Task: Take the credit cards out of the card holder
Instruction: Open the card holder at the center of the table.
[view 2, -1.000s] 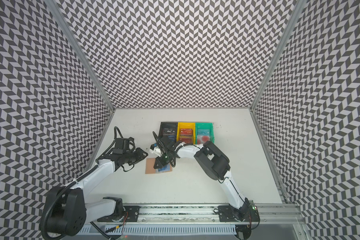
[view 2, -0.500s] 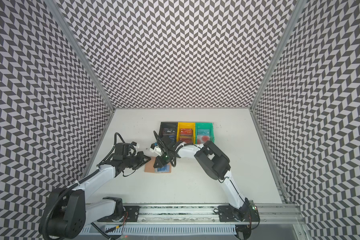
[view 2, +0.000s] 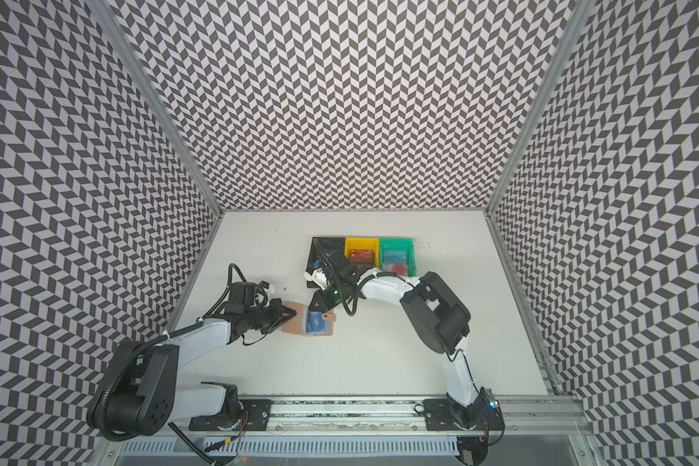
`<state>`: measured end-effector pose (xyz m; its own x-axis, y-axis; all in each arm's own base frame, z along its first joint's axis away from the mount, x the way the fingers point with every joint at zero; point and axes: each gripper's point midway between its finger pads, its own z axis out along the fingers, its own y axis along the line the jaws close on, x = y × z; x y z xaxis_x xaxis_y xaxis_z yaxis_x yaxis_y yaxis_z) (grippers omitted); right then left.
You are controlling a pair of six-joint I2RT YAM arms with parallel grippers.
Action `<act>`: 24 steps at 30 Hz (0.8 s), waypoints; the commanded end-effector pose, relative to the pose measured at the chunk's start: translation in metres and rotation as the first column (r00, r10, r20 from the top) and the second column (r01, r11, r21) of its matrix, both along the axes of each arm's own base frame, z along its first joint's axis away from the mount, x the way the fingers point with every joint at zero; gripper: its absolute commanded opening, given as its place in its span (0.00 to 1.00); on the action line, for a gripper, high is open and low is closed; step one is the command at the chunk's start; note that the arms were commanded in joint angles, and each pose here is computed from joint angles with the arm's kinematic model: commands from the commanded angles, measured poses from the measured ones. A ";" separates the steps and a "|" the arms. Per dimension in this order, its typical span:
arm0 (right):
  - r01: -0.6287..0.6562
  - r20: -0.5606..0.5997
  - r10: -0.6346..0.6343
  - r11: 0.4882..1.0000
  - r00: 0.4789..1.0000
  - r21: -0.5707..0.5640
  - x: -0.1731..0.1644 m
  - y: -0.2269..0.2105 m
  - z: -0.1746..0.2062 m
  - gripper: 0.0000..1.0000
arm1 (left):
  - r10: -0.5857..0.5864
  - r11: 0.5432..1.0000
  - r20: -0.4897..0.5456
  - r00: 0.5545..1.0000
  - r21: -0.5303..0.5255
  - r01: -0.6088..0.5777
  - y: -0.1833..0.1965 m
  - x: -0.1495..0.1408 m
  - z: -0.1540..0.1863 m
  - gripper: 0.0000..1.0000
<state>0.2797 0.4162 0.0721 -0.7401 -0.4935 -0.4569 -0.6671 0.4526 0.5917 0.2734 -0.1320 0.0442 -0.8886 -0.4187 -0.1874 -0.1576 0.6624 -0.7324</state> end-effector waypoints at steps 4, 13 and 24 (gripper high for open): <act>0.027 -0.021 -0.029 0.997 0.999 -0.067 -0.006 -0.018 -0.029 0.10 | -0.006 1.000 0.023 1.000 -0.013 0.007 -0.002 0.002 0.000 0.00; 0.043 -0.046 -0.049 0.991 0.998 -0.130 -0.014 -0.032 -0.058 0.10 | -0.036 0.996 0.029 0.999 -0.076 0.038 -0.012 -0.003 -0.004 0.00; 0.041 -0.059 -0.051 0.987 0.997 -0.153 -0.017 -0.036 -0.069 0.10 | -0.081 0.987 0.068 0.994 -0.134 0.090 -0.023 -0.005 0.004 0.16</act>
<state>0.2696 0.3933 0.0347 -0.7694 -0.4990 -0.3987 -0.6328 0.5105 0.5822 0.2670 -0.1493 0.0414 -0.9073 -0.3850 -0.1689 -0.0995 0.5870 -0.8035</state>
